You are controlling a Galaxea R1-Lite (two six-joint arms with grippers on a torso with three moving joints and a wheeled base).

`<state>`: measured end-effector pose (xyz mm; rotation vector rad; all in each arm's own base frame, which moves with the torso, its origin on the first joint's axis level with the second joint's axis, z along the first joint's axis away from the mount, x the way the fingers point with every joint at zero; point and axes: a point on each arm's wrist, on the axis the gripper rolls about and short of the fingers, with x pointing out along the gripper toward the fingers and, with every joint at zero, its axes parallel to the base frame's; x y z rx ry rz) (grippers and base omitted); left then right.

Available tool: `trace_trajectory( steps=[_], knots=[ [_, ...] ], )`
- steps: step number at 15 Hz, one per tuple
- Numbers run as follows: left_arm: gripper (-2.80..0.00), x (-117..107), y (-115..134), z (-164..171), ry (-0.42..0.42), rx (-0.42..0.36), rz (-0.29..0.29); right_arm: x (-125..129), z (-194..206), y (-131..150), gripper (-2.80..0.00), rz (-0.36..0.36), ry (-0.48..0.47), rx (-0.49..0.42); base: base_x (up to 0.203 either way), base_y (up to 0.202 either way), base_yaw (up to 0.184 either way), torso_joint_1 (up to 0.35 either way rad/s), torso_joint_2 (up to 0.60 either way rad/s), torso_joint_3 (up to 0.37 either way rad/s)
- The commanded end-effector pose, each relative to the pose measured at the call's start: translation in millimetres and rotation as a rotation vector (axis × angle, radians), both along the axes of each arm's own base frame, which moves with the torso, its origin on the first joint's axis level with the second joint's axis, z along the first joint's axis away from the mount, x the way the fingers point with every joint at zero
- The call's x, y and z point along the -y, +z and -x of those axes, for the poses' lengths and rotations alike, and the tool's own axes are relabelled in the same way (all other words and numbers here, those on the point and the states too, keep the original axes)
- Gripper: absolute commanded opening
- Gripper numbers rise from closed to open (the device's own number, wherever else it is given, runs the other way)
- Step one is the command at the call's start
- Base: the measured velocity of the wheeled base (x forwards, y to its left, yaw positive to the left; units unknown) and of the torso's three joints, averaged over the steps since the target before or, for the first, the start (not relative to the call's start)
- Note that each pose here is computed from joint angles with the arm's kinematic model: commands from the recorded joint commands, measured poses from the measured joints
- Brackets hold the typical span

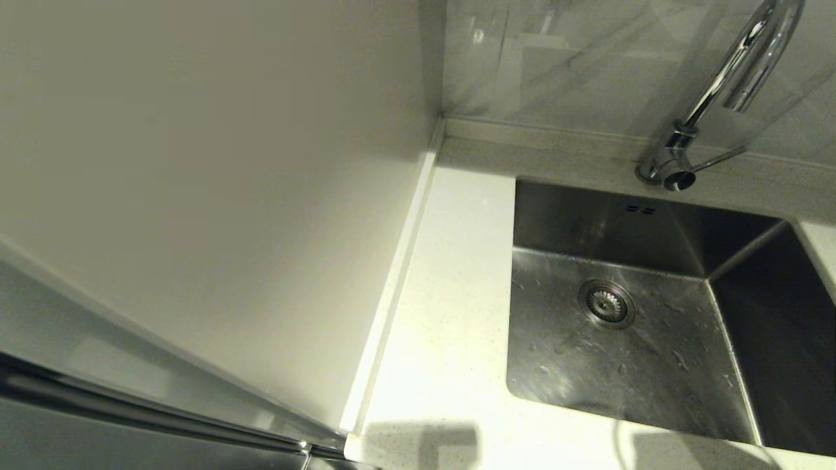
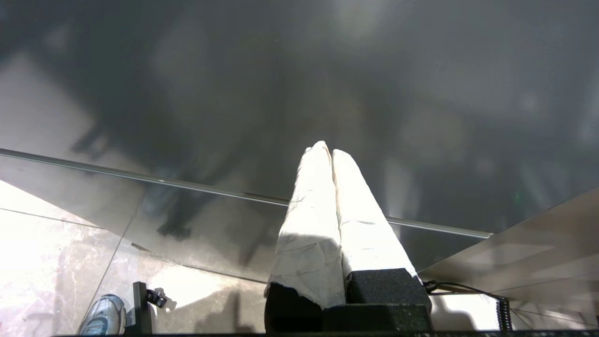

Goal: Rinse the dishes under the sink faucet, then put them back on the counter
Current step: Put a plate back to the table from the sink

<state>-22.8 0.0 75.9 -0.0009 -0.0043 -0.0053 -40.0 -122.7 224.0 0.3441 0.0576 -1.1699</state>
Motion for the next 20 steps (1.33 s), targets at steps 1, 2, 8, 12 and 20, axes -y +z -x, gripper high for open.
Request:
trace_trajectory(
  steps=[1,2,8,12,20],
  knots=[
    [-2.8,0,-1,0,0.001,-0.003,0.001,-5,10,-2,-2.8,-0.044,-0.084,0.022,0.0,0.0,0.0,0.0,0.0,0.0],
    [-2.8,0,-1,0,0.001,-0.003,0.001,-7,15,-4,-2.8,-0.066,-0.127,0.035,0.0,0.0,0.0,0.0,0.0,0.0],
    [-2.8,0,-1,0,0.0,-0.002,0.001,-18,35,-36,-2.8,-0.29,-0.261,0.116,0.0,0.0,0.0,0.0,0.0,0.0],
    [-2.8,0,-1,0,-0.001,-0.003,0.001,-23,37,-69,-2.8,-0.547,-0.247,0.153,0.0,0.0,0.0,0.0,0.0,0.0],
    [-2.8,0,-1,0,-0.001,-0.003,0.001,0,60,-104,-2.8,-0.669,-0.174,0.185,0.0,0.0,0.0,0.0,0.0,0.0]
  ],
)
